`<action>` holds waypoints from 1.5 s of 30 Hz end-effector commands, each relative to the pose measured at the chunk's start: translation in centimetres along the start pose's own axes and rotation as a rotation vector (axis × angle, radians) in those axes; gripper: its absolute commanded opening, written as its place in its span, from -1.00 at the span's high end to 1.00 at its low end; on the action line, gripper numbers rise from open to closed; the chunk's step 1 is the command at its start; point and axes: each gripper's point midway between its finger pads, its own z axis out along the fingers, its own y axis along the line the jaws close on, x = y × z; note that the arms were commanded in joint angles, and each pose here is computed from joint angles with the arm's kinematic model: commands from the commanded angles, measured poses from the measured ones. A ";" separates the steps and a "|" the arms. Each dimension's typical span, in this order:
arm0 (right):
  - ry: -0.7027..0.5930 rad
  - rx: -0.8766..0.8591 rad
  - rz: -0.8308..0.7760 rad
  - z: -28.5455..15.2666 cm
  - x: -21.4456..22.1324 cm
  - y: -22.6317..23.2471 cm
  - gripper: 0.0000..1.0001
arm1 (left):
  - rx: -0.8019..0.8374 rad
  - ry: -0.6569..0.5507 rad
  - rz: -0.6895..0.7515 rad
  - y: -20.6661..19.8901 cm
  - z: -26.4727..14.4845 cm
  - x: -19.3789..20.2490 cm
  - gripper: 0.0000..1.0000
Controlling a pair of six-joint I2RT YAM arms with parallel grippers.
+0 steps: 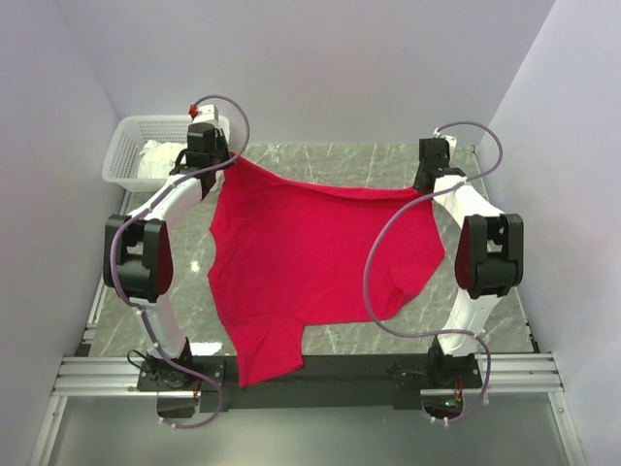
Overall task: Fold and stack the t-shirts
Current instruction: Flatten the tshirt out, then fold the tshirt
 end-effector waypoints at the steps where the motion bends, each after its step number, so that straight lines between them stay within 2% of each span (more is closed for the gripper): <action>1: -0.021 -0.034 0.040 0.9 -1.8 1.0 1.00 | -0.031 -0.074 -0.003 0.6 0.6 -1.9 0.99; 7: -0.021 -0.094 0.098 1.3 -2.4 1.8 1.00 | -0.045 -0.080 -0.038 1.3 -0.2 -1.8 0.99; 14: 0.001 -0.096 0.139 0.9 -2.5 1.7 1.00 | -0.016 -0.019 -0.140 0.3 -1.1 -1.5 0.99; 20: 0.010 -0.104 0.228 -0.4 -2.4 -0.5 1.00 | -0.056 0.009 -0.195 0.8 -4.1 -1.6 0.99; 27: 0.008 -0.131 0.237 -2.4 -3.1 -0.9 1.00 | -0.030 0.074 -0.284 -0.5 -7.0 -2.3 0.99; 40: 0.082 -0.108 0.310 -3.5 -0.1 -2.9 1.00 | -0.047 0.176 -0.427 0.0 -11.3 2.2 0.99; 45: 0.114 -0.128 0.347 -3.5 0.5 -3.5 1.00 | -0.004 0.227 -0.464 -0.9 -12.4 3.3 0.99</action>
